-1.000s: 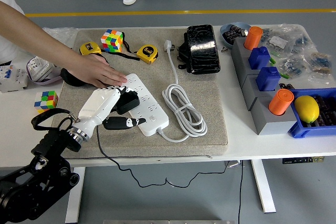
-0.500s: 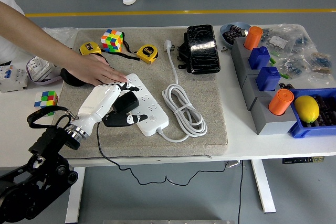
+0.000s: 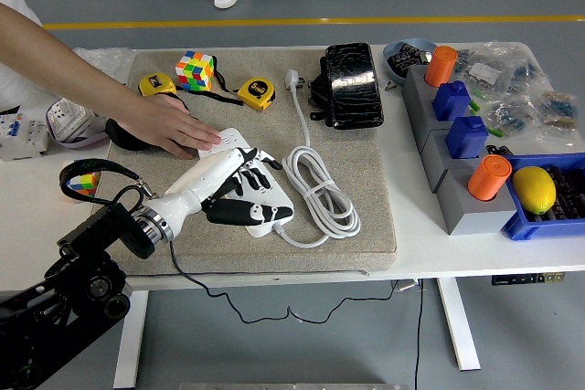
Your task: Put the plug near the board,insert it into the board,press the button,pull the plug out
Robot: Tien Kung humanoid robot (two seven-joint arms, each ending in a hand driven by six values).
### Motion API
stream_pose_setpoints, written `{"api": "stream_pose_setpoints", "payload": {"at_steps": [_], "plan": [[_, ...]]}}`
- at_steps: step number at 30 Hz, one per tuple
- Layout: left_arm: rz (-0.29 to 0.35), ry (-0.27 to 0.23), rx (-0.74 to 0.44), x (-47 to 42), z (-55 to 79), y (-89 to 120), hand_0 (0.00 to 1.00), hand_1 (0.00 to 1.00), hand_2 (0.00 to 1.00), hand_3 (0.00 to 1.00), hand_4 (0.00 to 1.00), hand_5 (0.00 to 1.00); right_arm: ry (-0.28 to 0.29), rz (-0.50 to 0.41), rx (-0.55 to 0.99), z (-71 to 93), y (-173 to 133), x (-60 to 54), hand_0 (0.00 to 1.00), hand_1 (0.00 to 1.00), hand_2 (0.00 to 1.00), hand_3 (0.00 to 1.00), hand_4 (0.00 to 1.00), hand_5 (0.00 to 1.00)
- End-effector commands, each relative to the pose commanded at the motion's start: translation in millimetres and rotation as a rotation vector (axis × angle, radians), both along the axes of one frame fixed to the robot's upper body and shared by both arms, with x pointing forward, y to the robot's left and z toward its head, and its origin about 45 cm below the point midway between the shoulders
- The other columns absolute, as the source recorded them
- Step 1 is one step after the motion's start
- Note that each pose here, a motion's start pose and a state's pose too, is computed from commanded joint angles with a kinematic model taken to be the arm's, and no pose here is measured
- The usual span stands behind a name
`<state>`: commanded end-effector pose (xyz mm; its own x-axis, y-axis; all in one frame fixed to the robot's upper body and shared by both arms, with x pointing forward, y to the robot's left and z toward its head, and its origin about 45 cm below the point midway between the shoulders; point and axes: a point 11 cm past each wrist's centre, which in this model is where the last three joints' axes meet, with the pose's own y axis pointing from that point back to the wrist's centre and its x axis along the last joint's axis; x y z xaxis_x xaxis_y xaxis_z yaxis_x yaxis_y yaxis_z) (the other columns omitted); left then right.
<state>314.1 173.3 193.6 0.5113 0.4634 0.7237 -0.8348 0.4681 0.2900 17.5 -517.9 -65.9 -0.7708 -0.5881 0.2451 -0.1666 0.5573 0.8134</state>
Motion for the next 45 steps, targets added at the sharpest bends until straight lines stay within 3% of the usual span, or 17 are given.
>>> {"api": "stream_pose_setpoints", "payload": {"at_steps": [1,6,7,15,34,41,45], "plan": [[-0.003,0.02,0.018,-0.6,-2.0,0,0.085,0.102,0.168,0.872,0.751,0.002,0.0,0.001,0.0,0.1,0,0.1,0.553,0.594,0.548,0.51,0.862,0.376],[-0.011,0.12,0.108,-4.4,-12.5,-1,0.085,0.102,0.168,0.872,0.751,0.002,0.002,0.004,-0.002,0.6,-1,0.3,0.553,0.594,0.548,0.51,0.862,0.376],[-0.014,0.131,0.12,-5.1,-13.7,-1,0.069,0.106,0.168,0.9,0.791,0.002,0.002,0.005,-0.002,0.7,-1,0.4,0.553,0.594,0.548,0.511,0.863,0.375],[-0.023,0.178,0.176,-7.1,-25.6,-3,0.064,0.105,0.171,0.914,0.799,0.002,0.003,0.011,-0.007,1.8,-3,1.2,0.553,0.593,0.547,0.511,0.862,0.375],[0.015,0.223,0.294,-4.3,-51.9,12,0.063,0.103,0.172,0.896,0.801,0.002,0.002,0.008,-0.009,2.2,-4,0.0,0.552,0.593,0.546,0.51,0.862,0.376],[0.015,0.236,0.315,-5.4,-54.4,14,0.063,0.103,0.172,0.885,0.801,0.002,0.001,0.004,-0.009,2.1,-3,0.0,0.553,0.593,0.546,0.51,0.862,0.376],[0.013,0.199,0.253,-3.0,-46.0,11,0.064,0.102,0.171,0.87,0.8,0.002,-0.001,0.0,-0.008,1.9,-3,-0.4,0.553,0.593,0.547,0.51,0.862,0.376]]}}
